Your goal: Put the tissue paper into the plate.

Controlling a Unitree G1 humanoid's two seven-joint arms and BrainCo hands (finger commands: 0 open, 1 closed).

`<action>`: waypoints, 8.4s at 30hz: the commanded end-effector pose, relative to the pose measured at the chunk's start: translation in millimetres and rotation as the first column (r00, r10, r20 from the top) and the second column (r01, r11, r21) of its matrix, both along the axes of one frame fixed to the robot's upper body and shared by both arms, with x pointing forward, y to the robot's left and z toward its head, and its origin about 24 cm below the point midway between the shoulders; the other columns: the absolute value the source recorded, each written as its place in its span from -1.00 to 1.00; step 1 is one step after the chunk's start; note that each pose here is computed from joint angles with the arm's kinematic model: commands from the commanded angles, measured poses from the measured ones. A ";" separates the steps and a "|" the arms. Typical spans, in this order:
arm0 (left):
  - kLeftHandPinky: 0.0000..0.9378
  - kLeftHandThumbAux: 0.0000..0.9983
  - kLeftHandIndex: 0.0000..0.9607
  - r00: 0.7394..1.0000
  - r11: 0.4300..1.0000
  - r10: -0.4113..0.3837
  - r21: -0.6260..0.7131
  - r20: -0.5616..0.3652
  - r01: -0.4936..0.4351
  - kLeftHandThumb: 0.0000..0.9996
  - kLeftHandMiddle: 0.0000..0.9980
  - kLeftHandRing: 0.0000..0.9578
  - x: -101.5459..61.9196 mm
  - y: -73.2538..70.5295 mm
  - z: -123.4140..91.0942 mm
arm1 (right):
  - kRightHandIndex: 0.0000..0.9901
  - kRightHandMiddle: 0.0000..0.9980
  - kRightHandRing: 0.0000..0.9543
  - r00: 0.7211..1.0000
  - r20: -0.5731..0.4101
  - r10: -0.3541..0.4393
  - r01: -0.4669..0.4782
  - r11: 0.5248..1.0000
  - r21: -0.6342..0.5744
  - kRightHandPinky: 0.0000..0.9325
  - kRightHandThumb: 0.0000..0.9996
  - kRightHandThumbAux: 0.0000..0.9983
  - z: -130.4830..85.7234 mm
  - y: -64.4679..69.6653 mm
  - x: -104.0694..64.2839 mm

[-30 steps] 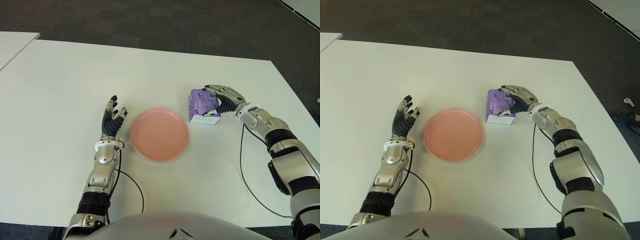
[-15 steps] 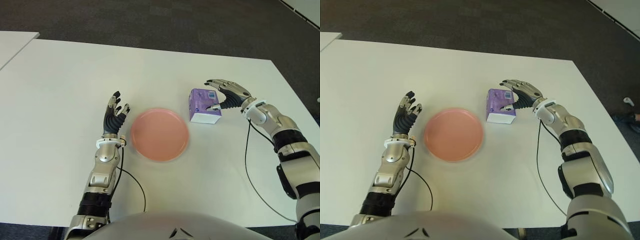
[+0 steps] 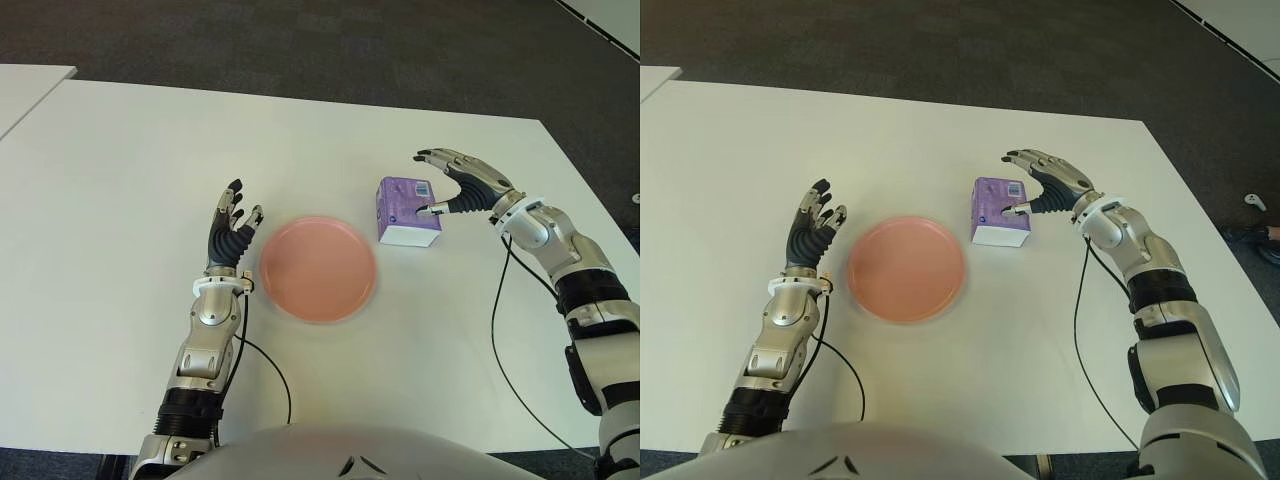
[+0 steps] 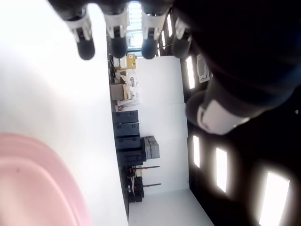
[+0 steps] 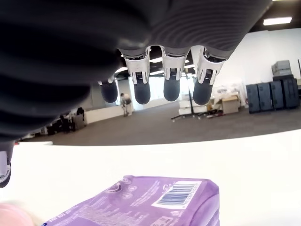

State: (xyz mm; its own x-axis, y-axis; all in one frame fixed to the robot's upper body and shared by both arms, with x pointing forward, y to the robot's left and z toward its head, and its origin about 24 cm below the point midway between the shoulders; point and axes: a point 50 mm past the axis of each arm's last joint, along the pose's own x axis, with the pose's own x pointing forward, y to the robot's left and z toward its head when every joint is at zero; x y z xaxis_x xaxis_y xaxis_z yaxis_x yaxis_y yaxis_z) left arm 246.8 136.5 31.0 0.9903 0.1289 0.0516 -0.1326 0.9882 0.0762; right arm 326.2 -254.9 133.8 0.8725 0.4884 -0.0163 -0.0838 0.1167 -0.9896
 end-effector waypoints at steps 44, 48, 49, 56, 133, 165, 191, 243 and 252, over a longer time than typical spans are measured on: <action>-1.00 0.27 -1.00 1.000 1.000 0.010 -0.021 -0.021 -0.010 -1.00 -1.00 -1.00 -5.4 -4.5 -0.5 | -1.00 -1.00 -1.00 0.996 -0.086 0.012 -0.019 0.997 -0.079 -1.00 -0.34 -0.09 -52.0 17.8 7.8; -1.00 0.26 -1.00 1.000 1.000 0.000 -0.023 -0.014 0.000 -0.99 -1.00 -1.00 -5.9 -5.1 0.4 | -1.00 -1.00 -1.00 0.996 -0.085 0.010 -0.018 0.996 -0.088 -1.00 -0.37 -0.09 -53.0 17.9 8.9; -1.00 0.25 -1.00 1.000 1.000 0.001 -0.017 -0.031 -0.002 -0.99 -1.00 -1.00 -4.7 2.8 -6.8 | -1.00 -1.00 -1.00 0.996 -0.086 0.009 -0.017 0.996 -0.091 -1.00 -0.37 -0.09 -53.4 18.2 9.5; -1.00 0.21 -1.00 0.999 0.999 -0.032 -0.013 -0.027 0.032 -1.00 -1.00 -1.00 -4.5 2.4 -6.7 | -1.00 -1.00 -1.00 0.996 -0.092 -0.002 -0.008 0.995 -0.104 -1.00 -0.40 -0.08 -55.7 19.5 12.8; -1.00 0.24 -0.99 1.000 1.000 0.007 0.015 -0.026 -0.007 -1.00 -1.00 -1.00 -7.2 -3.9 5.1 | -1.00 -1.00 -1.00 0.966 -0.255 0.043 -0.110 0.961 -0.254 -1.00 -0.52 -0.08 -134.4 33.4 -20.2; -1.00 0.26 -1.00 0.998 0.998 0.057 -0.016 -0.034 -0.058 -1.00 -1.00 -1.00 -9.4 -0.6 1.2 | -1.00 -1.00 -1.00 0.964 -0.261 0.042 -0.119 0.951 -0.286 -1.00 -0.48 -0.08 -154.6 40.9 -31.3; -0.97 0.29 -0.94 1.000 1.000 0.024 0.008 0.012 -0.024 -1.00 -0.97 -1.00 -10.5 -5.1 8.9 | -0.80 -0.70 -0.62 0.998 -0.046 -0.031 0.013 0.935 -0.354 -0.38 0.29 -0.13 -177.4 46.0 -43.8; -0.99 0.20 -1.00 0.995 0.996 0.088 -0.015 -0.036 -0.089 -0.94 -1.00 -1.00 -2.1 4.1 -12.1 | -0.22 0.01 0.11 0.985 0.164 -0.061 0.082 0.989 -0.125 0.69 0.91 0.32 -162.7 59.1 -39.0; -1.00 0.19 -1.00 0.996 0.997 0.077 -0.017 -0.039 -0.078 -0.94 -1.00 -1.00 -2.6 3.3 -11.2 | -0.23 0.00 0.11 0.973 0.224 -0.059 0.083 0.991 -0.102 0.71 0.91 0.32 -144.3 55.1 -25.0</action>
State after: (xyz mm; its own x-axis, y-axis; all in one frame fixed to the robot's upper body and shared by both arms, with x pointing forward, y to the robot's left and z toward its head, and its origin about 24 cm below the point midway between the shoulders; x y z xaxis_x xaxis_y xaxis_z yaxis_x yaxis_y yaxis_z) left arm 245.9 142.7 23.7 0.9773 0.2083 0.0389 -0.2107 0.9747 0.0746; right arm 318.5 -203.0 14.3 0.8838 0.3890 0.2599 0.2681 0.0341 -0.9628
